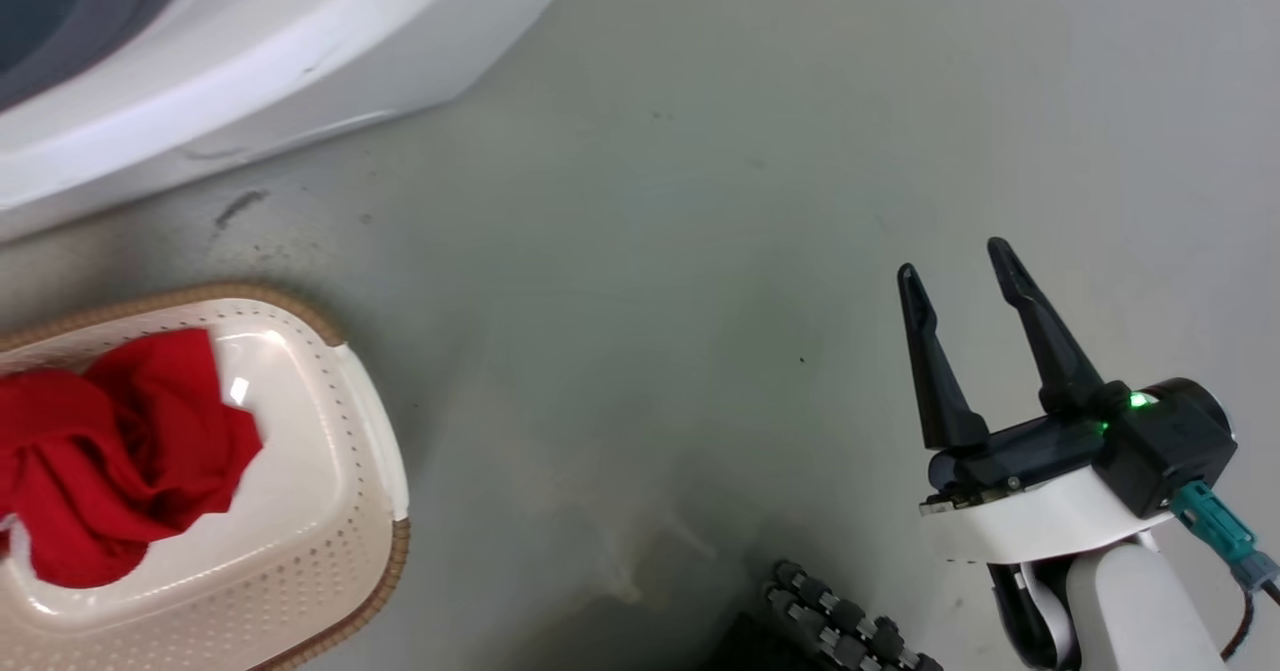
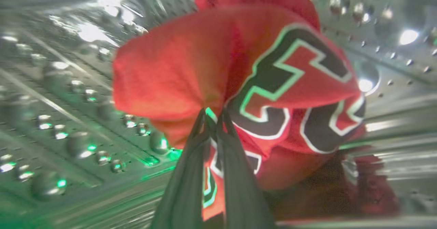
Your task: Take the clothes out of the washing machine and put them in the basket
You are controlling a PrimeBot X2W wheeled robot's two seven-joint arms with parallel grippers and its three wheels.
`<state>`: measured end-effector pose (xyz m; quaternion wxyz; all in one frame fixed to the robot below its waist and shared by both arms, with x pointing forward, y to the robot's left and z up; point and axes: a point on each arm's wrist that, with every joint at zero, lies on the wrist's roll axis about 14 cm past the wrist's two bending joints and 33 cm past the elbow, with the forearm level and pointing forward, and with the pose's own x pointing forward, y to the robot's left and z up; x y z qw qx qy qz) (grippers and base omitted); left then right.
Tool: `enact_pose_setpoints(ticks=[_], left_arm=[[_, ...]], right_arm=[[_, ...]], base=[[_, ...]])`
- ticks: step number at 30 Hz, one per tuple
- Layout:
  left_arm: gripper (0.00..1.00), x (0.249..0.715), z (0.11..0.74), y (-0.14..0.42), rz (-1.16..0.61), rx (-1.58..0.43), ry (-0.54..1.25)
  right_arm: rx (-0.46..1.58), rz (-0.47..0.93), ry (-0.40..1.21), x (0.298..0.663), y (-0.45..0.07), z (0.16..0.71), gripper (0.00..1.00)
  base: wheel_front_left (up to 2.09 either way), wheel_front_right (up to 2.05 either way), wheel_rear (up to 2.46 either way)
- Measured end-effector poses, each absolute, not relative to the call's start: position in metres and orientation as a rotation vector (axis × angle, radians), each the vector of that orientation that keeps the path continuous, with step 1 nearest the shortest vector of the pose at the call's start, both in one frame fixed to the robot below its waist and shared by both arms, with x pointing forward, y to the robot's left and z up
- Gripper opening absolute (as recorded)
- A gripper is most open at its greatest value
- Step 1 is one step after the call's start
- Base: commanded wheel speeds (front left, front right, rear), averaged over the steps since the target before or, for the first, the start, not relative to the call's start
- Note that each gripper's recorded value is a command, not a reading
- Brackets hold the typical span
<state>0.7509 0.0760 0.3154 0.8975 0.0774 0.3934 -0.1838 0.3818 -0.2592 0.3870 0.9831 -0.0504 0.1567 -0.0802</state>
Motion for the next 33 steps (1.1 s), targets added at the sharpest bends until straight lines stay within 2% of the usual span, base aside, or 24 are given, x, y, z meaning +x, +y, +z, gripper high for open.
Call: enact_pose_setpoints(ticks=[7, 12, 25, 33], left_arm=[[0.00, 0.748, 0.361, 0.071, -0.399, 0.109, 0.608], [0.00, 0.729, 0.389, 0.072, -0.408, 0.065, 0.469], [0.00, 0.636, 0.456, 0.095, -0.372, -0.051, 0.181], [0.00, 0.586, 0.517, 0.106, -0.347, -0.048, 0.018]], right_arm=[[-0.129, -0.148, 0.258, 0.389, -0.260, 0.403, 1.00], [-0.147, -0.136, 0.198, 0.394, -0.259, 0.421, 1.00], [-0.158, -0.065, 0.057, 0.389, -0.234, 0.466, 1.00], [-0.145, -0.009, -0.009, 0.381, -0.213, 0.487, 1.00]], base=[[0.00, 0.00, 0.00], [0.00, 0.00, 0.00], [0.00, 0.00, 0.00], [0.00, 0.00, 0.00]])
